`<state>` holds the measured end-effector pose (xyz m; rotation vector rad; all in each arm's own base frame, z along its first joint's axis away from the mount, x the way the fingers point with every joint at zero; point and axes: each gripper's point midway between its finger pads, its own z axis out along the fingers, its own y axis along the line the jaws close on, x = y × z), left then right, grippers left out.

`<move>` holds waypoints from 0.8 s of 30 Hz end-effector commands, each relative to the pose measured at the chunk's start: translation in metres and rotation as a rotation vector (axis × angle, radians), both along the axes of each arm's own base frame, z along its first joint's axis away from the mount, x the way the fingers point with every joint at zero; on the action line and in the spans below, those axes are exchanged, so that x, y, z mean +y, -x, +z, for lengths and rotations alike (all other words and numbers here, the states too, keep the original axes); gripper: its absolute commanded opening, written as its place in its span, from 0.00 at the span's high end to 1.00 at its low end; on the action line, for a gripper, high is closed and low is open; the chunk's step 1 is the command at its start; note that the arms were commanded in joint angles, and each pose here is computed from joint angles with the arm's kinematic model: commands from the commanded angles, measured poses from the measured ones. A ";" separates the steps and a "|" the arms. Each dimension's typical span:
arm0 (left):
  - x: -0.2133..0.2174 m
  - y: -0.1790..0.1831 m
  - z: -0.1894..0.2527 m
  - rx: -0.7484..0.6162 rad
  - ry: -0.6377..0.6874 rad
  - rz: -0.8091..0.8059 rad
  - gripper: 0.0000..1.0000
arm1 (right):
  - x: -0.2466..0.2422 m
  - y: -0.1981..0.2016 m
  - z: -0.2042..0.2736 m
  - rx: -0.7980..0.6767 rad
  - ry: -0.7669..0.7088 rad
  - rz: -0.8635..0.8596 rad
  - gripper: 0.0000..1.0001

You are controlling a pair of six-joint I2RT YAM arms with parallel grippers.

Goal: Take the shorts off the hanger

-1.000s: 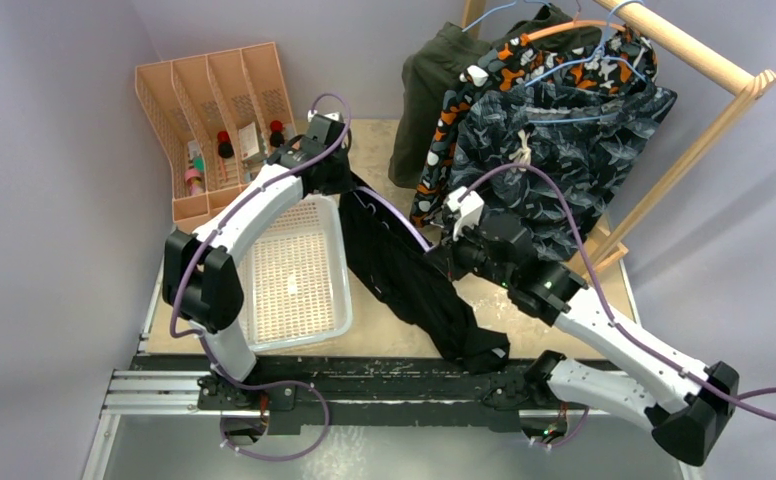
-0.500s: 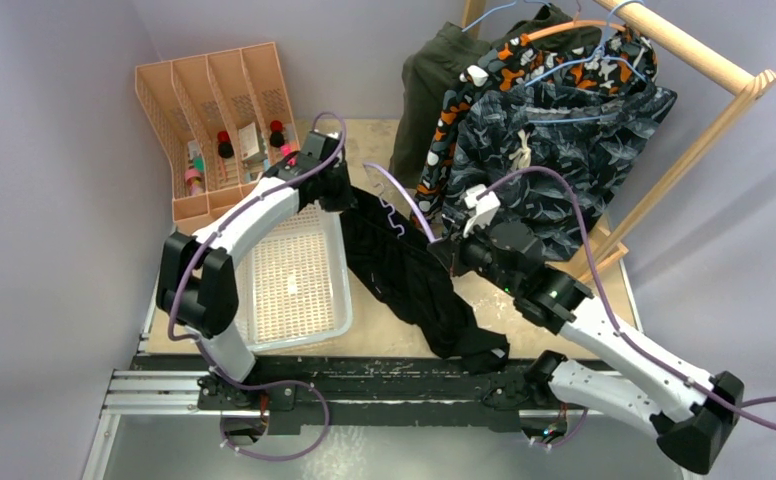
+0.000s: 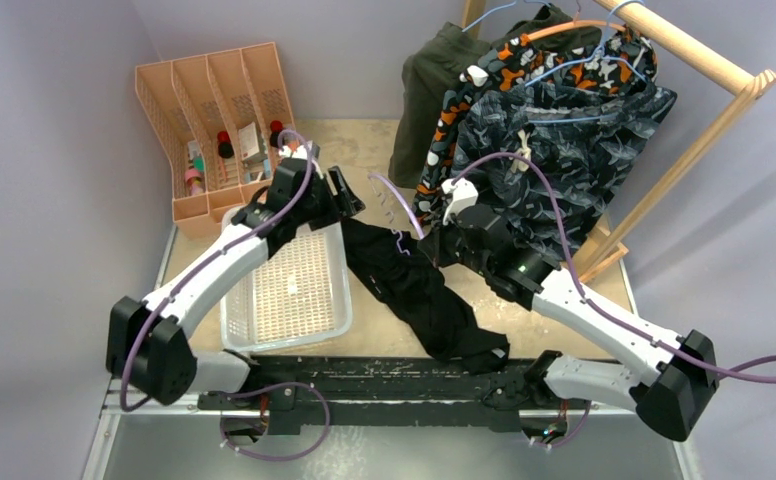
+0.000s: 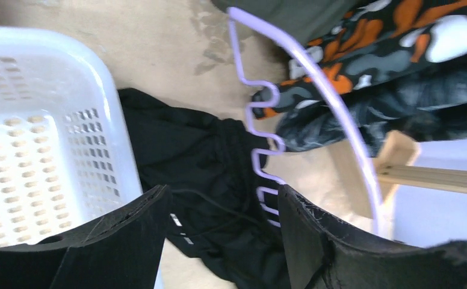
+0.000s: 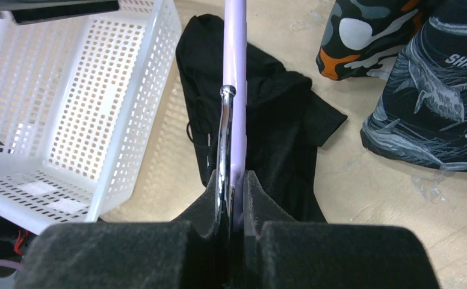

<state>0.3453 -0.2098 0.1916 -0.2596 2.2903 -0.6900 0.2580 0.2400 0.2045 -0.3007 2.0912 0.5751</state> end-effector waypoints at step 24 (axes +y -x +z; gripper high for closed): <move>-0.121 0.017 0.046 -0.021 0.769 0.101 0.50 | 0.027 -0.004 0.032 -0.046 -0.154 0.051 1.00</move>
